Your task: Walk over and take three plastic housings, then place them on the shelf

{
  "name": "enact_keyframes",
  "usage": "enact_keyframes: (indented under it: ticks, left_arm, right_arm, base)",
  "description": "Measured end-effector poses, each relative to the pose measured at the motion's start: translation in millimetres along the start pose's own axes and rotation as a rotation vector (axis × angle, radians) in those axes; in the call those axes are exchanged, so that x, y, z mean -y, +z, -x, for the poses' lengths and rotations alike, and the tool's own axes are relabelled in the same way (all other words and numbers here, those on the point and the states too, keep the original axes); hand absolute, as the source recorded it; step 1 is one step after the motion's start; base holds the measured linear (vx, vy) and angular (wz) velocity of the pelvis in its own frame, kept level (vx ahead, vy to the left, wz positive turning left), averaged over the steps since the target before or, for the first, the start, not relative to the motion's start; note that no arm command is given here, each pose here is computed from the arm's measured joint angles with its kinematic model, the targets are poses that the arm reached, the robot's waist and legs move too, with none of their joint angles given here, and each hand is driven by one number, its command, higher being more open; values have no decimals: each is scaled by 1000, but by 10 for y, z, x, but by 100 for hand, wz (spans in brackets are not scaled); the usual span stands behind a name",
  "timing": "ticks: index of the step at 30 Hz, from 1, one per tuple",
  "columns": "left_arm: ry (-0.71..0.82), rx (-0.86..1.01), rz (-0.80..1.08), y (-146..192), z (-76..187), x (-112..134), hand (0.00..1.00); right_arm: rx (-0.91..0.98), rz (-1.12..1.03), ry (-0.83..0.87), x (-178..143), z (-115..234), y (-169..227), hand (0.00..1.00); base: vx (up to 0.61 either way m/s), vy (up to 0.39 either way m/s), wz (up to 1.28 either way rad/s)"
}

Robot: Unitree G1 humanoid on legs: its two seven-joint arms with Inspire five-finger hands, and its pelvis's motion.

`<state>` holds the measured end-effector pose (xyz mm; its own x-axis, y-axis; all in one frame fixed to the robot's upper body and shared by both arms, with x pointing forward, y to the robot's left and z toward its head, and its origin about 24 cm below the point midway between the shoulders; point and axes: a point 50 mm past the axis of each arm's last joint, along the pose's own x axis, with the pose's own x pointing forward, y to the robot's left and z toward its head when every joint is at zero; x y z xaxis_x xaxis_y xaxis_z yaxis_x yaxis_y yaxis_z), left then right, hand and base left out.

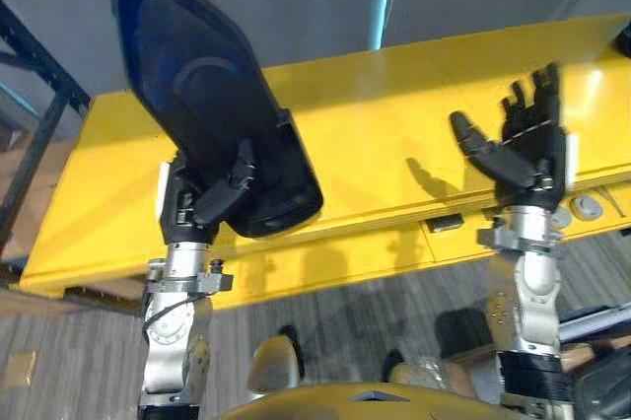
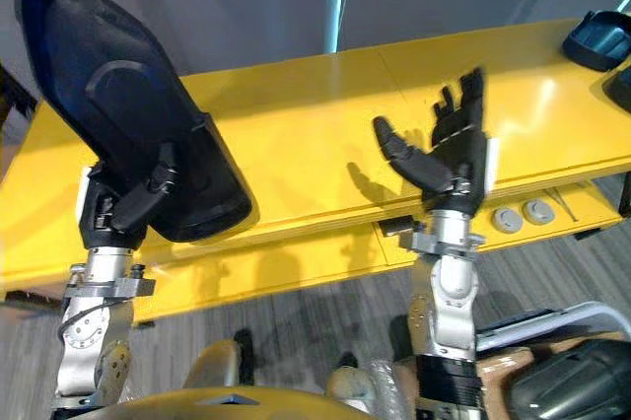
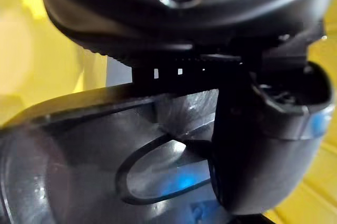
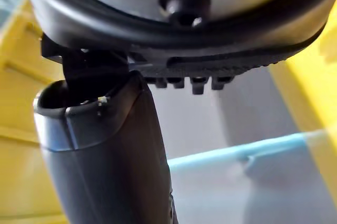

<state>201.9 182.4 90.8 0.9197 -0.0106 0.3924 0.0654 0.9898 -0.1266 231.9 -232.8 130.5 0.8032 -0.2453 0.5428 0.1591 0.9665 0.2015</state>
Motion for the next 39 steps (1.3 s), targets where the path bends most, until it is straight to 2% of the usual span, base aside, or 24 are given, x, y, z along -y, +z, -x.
enact_keyframes:
  ticks: [8,12,15,18,21,25,31,36,39]
  left_arm:
    - [-164,-41,0,41,-125,148,0]
    - [-237,-141,30,-60,-173,283,0]
    - [-260,-225,22,-166,-302,356,0]
    - [-207,-281,8,-301,-492,362,0]
    - [-86,-344,-18,-464,-667,293,0]
    - [71,-381,12,-568,-896,233,0]
    - [233,-386,43,-529,-1252,121,0]
    - [291,-446,38,-579,-1379,83,0]
    - [313,-457,24,-531,-1542,97,0]
  right_arm:
    - [80,68,-15,38,45,199,100]
    - [124,90,-3,64,71,348,100]
    - [93,123,-13,151,125,358,100]
    - [70,144,-52,204,176,344,100]
    - [66,240,-90,215,212,334,100]
    - [38,220,-127,196,287,275,100]
    - [-19,161,-24,-6,335,151,100]
    - [-43,135,23,-95,347,108,100]
    - [-56,113,43,-152,353,81,100]
  base:
    - [45,88,-19]
    - [-25,-21,-33]
    - [-25,-27,-42]
    - [-20,-21,-35]
    - [-4,-13,-37]
    - [4,-22,-18]
    - [-5,-13,-13]
    - [-20,-2,-3]
    - [-56,-15,2]
